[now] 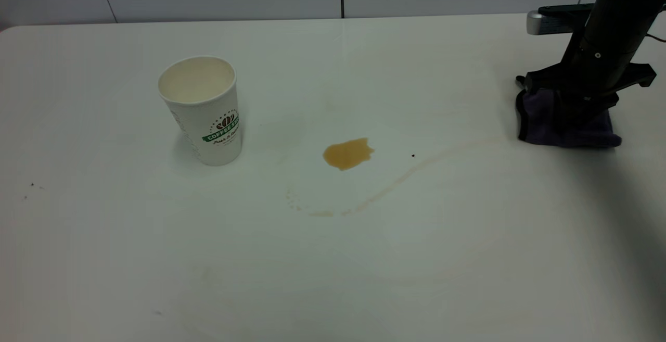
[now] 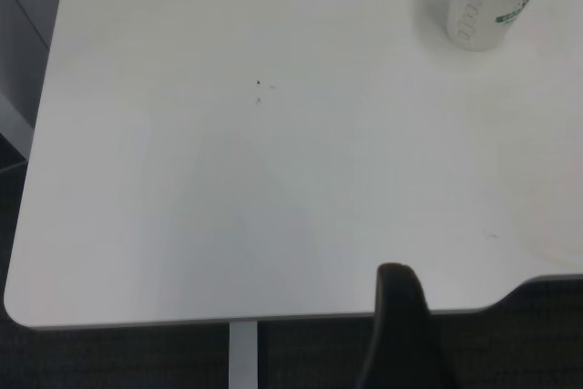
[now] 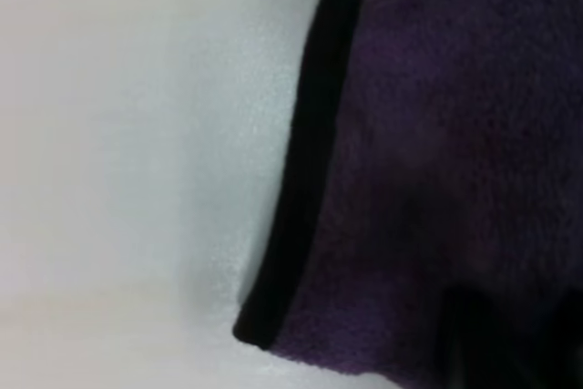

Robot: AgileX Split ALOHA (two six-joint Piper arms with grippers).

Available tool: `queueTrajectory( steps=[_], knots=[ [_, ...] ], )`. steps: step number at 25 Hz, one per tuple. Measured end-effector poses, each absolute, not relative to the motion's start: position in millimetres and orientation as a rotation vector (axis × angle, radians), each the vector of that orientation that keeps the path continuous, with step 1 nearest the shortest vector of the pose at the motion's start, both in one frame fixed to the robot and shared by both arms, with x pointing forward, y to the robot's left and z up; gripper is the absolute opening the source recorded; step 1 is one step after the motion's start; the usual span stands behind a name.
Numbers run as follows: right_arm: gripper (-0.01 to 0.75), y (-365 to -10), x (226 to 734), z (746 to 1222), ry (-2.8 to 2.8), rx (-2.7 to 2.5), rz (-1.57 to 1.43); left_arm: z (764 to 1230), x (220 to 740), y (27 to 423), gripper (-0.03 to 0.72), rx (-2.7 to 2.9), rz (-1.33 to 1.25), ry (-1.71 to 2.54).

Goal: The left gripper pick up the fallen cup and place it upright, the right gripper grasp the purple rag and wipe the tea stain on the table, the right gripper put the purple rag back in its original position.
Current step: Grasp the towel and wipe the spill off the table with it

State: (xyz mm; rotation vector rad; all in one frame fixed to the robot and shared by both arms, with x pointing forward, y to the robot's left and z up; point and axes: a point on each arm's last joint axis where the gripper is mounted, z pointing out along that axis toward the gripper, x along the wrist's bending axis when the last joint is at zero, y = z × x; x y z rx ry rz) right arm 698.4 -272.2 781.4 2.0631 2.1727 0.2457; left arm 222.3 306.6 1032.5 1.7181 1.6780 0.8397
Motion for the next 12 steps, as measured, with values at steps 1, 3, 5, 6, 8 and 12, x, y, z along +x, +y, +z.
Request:
queueTrajectory(
  steps=[1,3,5,6,8,12],
  knots=[
    [0.096,-271.8,698.6,780.1,2.173,2.067,0.249,1032.5,222.3,306.6,0.524,1.718,0.84,1.678],
    [0.054,-271.6,698.5,778.6,2.177,2.067,0.249,1032.5,222.3,306.6,0.524,1.718,0.84,1.678],
    [0.042,-271.6,698.4,778.5,2.179,2.064,0.249,1032.5,222.3,306.6,0.524,1.718,0.84,1.678],
    [0.041,-271.6,698.4,778.5,2.179,2.065,0.25,1032.5,222.3,306.6,0.524,1.718,0.84,1.678],
    [0.037,-271.6,698.4,778.2,2.183,2.061,0.248,1032.5,222.3,306.6,0.524,1.718,0.84,1.678],
    [0.034,-266.0,698.3,778.3,2.22,2.026,0.262,1032.5,222.3,306.7,0.524,1.718,0.841,1.678]
  ],
)
